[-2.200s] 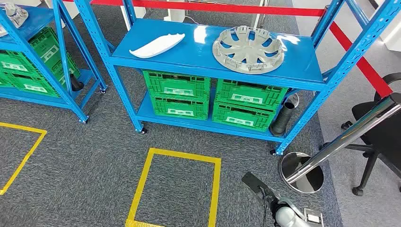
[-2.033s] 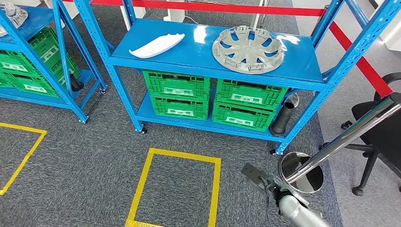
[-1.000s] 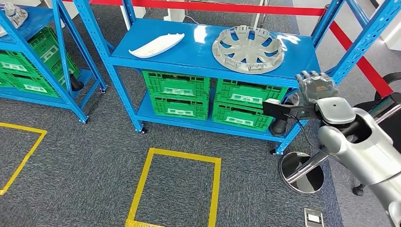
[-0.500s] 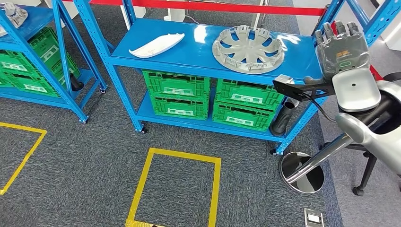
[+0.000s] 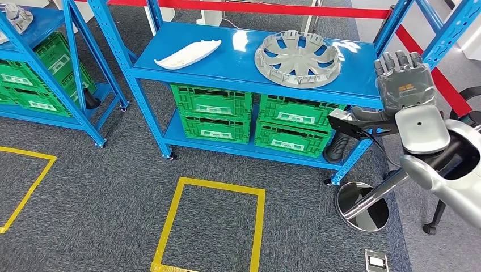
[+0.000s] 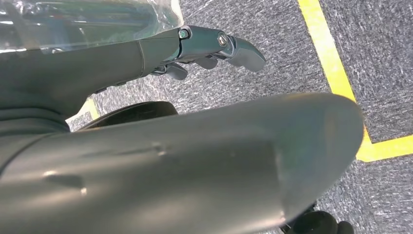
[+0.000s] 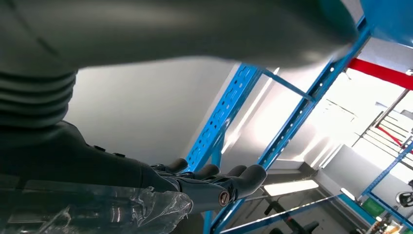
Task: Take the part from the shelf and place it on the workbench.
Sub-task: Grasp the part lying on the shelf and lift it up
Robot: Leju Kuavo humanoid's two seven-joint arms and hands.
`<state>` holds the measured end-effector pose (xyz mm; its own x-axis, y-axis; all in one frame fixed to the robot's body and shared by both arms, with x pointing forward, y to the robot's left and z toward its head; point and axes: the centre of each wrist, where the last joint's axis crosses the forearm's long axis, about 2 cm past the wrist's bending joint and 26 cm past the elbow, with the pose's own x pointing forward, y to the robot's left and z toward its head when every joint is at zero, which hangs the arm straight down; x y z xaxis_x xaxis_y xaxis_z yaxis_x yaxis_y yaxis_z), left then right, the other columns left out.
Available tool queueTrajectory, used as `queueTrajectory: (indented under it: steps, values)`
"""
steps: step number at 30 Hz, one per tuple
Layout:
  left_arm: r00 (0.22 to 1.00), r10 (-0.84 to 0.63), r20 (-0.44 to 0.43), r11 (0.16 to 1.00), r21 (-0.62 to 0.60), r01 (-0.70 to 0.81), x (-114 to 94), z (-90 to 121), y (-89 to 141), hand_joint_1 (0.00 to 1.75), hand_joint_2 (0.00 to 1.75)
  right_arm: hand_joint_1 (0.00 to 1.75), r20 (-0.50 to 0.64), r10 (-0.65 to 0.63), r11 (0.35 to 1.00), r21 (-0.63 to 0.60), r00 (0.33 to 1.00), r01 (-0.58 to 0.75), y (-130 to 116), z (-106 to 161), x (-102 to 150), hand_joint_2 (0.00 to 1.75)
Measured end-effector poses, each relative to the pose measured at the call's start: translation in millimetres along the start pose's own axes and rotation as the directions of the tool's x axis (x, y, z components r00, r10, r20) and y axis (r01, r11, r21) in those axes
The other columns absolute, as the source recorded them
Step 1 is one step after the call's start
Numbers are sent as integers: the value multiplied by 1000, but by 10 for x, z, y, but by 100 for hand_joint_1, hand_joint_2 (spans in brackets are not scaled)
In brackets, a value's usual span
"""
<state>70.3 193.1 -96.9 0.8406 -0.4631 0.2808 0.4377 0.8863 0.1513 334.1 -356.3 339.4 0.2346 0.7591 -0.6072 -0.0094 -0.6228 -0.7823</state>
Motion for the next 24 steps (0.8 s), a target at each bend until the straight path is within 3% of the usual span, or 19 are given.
queueTrajectory:
  steps: [11,15,20,24]
  values:
    - [1000,-31,-3,1000,4,31,-3,-2,6,0,0,0,-27,-141,990,6,990,142,410,173,12,175]
    - [999,-44,-5,999,6,44,8,-4,12,0,0,0,-30,-213,977,-4,976,213,518,231,29,0]
    - [998,-58,-3,998,11,58,25,-8,26,0,0,0,-35,-361,931,-65,932,359,638,299,61,0]
    - [997,-71,4,997,17,71,36,-10,35,0,0,0,-30,-523,843,-168,852,511,739,370,93,0]
